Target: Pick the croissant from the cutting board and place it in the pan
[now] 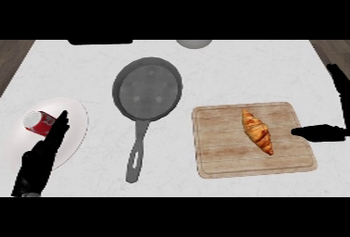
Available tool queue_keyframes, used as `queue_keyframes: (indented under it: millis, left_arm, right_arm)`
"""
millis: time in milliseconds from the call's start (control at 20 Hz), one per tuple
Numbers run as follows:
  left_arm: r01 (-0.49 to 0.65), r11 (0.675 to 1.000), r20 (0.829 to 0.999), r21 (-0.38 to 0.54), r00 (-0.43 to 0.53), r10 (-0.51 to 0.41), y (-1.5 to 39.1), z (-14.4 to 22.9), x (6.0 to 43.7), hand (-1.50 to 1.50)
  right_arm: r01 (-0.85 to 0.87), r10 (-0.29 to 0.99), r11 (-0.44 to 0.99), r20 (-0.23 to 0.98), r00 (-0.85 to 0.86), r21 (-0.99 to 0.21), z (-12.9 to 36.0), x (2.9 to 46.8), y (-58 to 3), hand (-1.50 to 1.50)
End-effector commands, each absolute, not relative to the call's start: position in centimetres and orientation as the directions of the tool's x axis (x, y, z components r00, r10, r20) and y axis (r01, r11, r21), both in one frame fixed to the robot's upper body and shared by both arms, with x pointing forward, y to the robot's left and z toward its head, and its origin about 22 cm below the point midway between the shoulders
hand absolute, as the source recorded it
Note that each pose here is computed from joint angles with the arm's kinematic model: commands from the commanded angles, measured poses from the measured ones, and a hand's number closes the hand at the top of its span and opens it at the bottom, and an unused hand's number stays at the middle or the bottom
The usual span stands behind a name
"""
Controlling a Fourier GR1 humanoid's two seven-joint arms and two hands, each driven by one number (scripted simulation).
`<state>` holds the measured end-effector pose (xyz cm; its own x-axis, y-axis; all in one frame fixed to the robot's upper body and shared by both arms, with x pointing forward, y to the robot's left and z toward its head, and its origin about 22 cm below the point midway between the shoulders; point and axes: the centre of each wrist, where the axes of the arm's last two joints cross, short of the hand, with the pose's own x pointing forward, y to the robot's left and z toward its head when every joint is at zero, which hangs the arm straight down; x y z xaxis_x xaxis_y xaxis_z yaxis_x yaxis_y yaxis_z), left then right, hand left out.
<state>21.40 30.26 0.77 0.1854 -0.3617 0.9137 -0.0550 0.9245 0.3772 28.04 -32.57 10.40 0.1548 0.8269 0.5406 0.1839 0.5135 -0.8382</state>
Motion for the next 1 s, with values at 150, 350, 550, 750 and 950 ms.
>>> queue_keyframes:
  millis: [150, 350, 550, 750, 950]
  left_arm:
    - [-0.022, 0.924, 0.909, 0.382, 0.189, -0.372, 28.3, 0.4, 22.0, 0.00]
    - [0.003, 0.926, 0.913, 0.378, 0.165, -0.374, 27.6, 0.8, 22.9, 0.00]
    - [-0.005, 0.920, 0.909, 0.392, 0.158, -0.386, 28.0, 1.5, 23.3, 0.00]
    - [-0.017, 0.919, 0.909, 0.393, 0.155, -0.386, 26.4, 1.3, 21.8, 0.00]
    - [-0.013, 0.928, 0.917, 0.373, 0.159, -0.367, 27.4, 2.8, 24.1, 0.00]
  right_arm:
    - [-0.061, 0.923, 0.341, 0.322, 0.209, -0.938, 15.1, 27.0, -29.5, -1.50]
    - [-0.186, 0.932, 0.340, 0.304, 0.199, -0.922, 14.2, 28.6, -25.0, -1.50]
    - [-0.249, 0.948, 0.284, 0.232, 0.218, -0.926, 15.4, 29.7, -22.3, -1.50]
    - [-0.308, 0.937, 0.280, 0.188, 0.295, -0.909, 15.0, 31.4, -20.3, -1.50]
    - [-0.394, 0.946, 0.249, 0.135, 0.294, -0.885, 14.1, 32.4, -18.5, -1.50]
